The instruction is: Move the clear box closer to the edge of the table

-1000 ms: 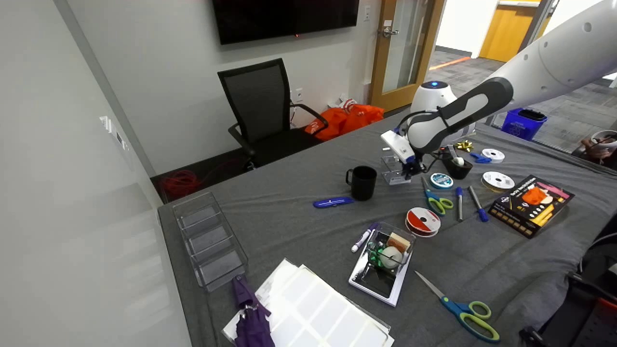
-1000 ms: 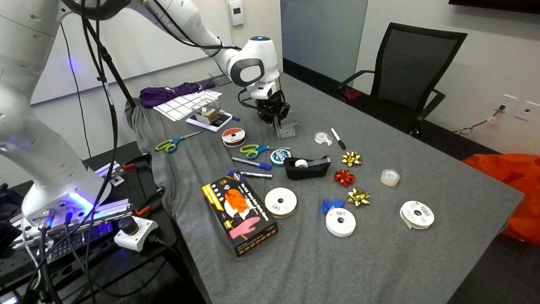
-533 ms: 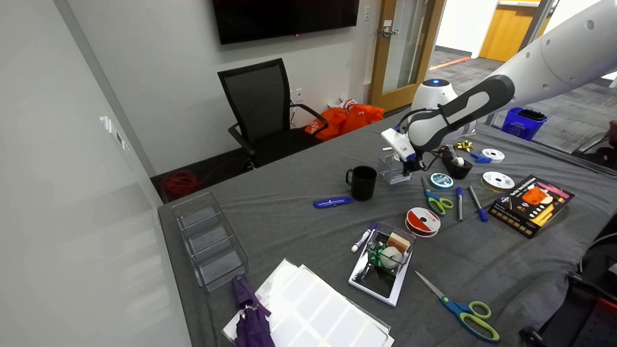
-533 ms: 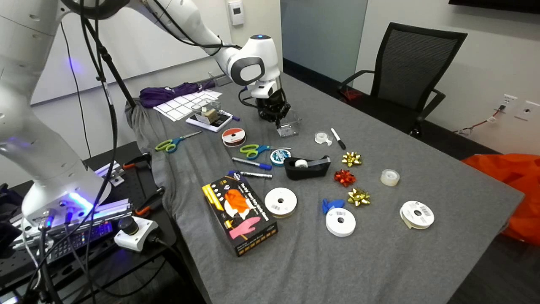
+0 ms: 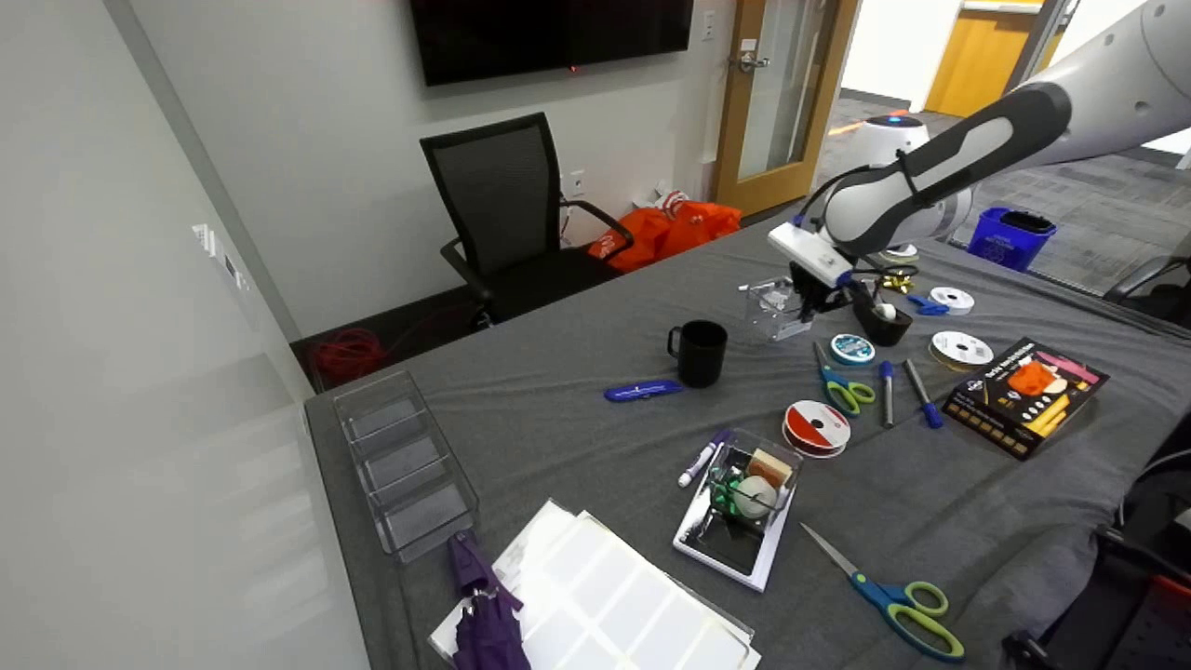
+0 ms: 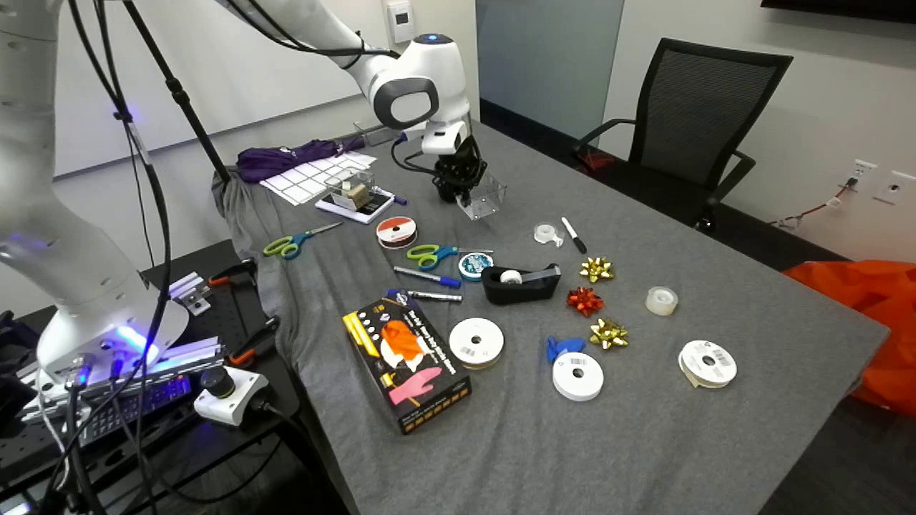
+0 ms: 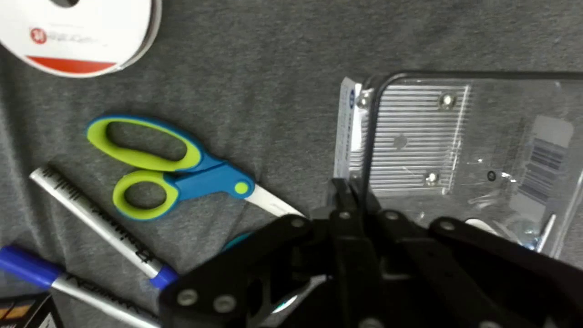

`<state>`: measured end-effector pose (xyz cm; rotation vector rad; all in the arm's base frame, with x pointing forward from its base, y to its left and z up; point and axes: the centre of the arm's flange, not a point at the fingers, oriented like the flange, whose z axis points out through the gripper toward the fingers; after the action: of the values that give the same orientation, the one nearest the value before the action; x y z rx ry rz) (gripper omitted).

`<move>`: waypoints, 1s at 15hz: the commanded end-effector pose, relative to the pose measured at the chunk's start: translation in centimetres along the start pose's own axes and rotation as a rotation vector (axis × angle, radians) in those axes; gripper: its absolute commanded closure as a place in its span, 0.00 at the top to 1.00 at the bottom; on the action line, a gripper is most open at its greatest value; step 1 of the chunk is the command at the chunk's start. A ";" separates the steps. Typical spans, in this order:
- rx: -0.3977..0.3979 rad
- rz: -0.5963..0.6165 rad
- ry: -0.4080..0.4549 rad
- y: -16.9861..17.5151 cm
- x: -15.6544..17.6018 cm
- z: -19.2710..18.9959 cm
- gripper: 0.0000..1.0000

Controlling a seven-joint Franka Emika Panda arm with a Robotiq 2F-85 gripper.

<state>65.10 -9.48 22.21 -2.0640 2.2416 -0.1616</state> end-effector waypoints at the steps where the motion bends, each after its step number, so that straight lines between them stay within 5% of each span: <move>1: 0.003 -0.127 -0.044 5.7 1.3 -3.1 0.01; 15: 0.013 -0.492 -0.078 24.3 -2.7 -2.4 0.01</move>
<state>45.27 -5.29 21.09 -2.4934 1.7277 -0.0936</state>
